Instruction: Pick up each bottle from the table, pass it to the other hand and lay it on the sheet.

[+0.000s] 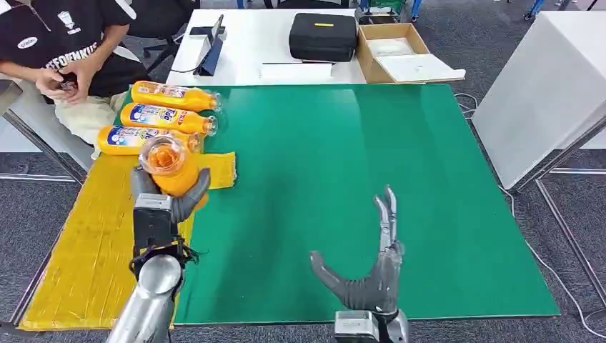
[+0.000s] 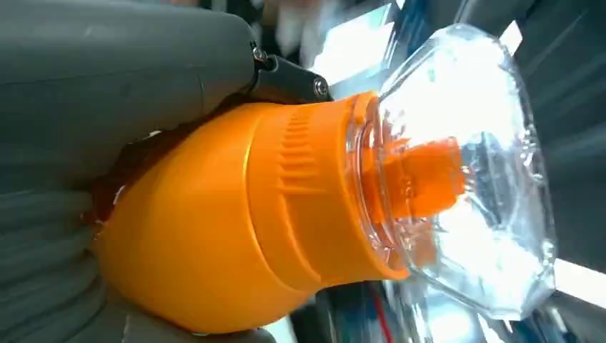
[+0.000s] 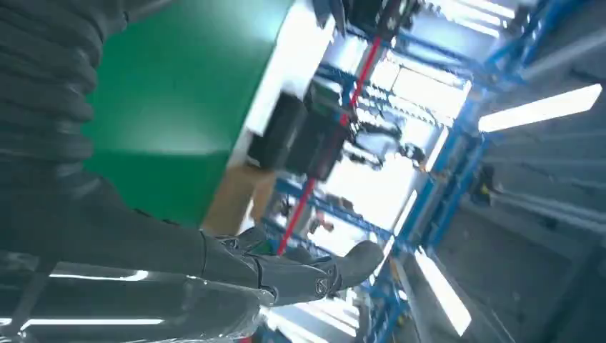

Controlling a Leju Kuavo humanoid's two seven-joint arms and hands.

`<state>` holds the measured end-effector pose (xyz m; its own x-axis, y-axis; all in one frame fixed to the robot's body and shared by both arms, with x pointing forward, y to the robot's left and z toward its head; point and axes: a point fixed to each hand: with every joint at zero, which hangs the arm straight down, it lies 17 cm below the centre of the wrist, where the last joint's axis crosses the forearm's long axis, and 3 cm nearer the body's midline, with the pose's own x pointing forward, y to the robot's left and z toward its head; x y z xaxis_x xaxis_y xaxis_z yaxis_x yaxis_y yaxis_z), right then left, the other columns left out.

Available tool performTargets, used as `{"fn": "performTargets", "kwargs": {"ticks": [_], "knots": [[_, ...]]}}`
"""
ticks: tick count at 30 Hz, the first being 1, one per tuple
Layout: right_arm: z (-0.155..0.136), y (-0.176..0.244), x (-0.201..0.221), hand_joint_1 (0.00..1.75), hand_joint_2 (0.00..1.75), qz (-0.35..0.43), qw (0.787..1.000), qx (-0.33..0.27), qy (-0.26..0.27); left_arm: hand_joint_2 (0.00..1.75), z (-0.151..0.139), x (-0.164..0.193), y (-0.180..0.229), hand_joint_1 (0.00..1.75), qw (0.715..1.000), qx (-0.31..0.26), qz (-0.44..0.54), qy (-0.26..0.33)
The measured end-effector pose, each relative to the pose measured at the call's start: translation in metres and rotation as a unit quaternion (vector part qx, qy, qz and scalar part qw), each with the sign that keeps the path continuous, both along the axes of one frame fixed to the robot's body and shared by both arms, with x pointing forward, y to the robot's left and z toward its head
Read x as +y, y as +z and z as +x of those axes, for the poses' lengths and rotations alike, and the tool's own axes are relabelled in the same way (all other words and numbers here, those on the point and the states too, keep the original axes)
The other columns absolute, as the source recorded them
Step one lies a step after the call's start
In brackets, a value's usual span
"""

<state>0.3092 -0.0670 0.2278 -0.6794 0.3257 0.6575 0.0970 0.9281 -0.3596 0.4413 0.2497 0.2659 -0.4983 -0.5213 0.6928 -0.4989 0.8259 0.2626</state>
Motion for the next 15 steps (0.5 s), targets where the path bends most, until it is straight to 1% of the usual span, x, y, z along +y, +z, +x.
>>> {"fn": "performTargets", "kwargs": {"ticks": [2, 3, 4, 7, 10, 13, 15], "knots": [[-0.007, 0.004, -0.015, 0.00, 1.75, 0.005, 1.000, -0.009, -0.014, 1.75, -0.014, 0.007, 0.004, 1.75, 0.996, -0.017, 0.064, 0.054], [-0.010, 0.003, -0.021, 0.00, 1.75, 0.007, 1.000, -0.010, -0.016, 1.75, -0.021, 0.006, 0.005, 1.75, 0.992, -0.026, 0.100, 0.070], [-0.015, 0.004, -0.027, 0.00, 1.75, 0.007, 1.000, -0.013, -0.017, 1.75, -0.029, 0.001, 0.012, 1.75, 0.980, -0.049, 0.168, 0.092], [-0.025, 0.010, -0.037, 0.00, 1.75, 0.009, 1.000, -0.022, -0.017, 1.75, -0.041, -0.001, 0.016, 1.75, 0.950, -0.070, 0.274, 0.135], [-0.032, 0.016, -0.043, 0.00, 1.75, 0.012, 0.999, -0.028, -0.018, 1.75, -0.043, 0.010, 0.008, 1.75, 0.927, -0.049, 0.329, 0.172], [-0.034, 0.018, -0.048, 0.00, 1.75, 0.015, 0.999, -0.030, -0.018, 1.75, -0.040, 0.016, -0.003, 1.75, 0.901, -0.013, 0.384, 0.201], [-0.036, 0.019, -0.050, 0.00, 1.75, 0.014, 0.999, -0.031, -0.017, 1.75, -0.039, 0.020, -0.009, 1.75, 0.893, 0.006, 0.396, 0.214]]}}
